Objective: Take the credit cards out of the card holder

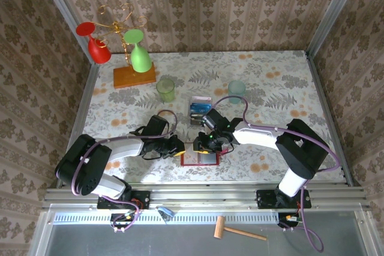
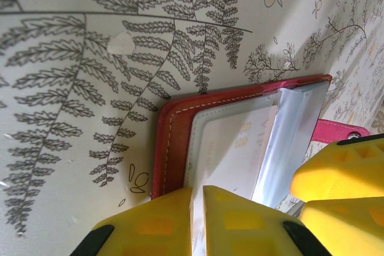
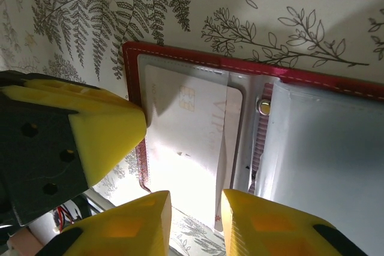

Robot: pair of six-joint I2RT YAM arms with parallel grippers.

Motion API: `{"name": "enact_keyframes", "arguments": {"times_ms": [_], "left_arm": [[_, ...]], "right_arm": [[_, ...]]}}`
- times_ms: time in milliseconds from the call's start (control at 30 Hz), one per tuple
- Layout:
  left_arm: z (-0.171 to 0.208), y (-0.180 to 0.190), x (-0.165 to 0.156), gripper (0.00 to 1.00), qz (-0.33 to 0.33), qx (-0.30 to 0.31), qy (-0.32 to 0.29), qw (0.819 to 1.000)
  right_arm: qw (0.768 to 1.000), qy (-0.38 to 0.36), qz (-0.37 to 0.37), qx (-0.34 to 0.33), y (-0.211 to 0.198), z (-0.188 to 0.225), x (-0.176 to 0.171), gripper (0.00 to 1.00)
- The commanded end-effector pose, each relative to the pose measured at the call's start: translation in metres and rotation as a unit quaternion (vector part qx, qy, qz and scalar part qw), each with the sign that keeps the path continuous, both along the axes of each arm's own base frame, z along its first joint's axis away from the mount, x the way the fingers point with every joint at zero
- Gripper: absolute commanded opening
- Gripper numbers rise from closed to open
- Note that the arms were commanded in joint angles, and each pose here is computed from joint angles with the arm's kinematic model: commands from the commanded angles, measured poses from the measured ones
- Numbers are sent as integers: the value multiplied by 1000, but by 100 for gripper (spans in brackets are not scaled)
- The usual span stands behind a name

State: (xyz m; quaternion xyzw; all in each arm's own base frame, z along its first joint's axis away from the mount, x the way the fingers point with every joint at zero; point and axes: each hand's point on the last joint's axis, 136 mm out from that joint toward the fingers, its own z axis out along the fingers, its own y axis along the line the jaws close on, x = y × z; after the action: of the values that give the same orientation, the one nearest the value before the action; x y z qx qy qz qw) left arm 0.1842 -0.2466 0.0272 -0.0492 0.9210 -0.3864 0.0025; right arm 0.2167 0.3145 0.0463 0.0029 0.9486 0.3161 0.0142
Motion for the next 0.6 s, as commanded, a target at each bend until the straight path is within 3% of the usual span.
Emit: {"name": "enact_keyframes", "arguments": {"times_ms": [0,567], "left_arm": [[-6,4,-3,13,-6,7,3,1000],[-10,8,-6,12,-3,12,5,1000]], "right_arm": [[1000,13,-6,26,9,-2,-2,28],[999,39,-13,10,5,-27,-7,28]]}}
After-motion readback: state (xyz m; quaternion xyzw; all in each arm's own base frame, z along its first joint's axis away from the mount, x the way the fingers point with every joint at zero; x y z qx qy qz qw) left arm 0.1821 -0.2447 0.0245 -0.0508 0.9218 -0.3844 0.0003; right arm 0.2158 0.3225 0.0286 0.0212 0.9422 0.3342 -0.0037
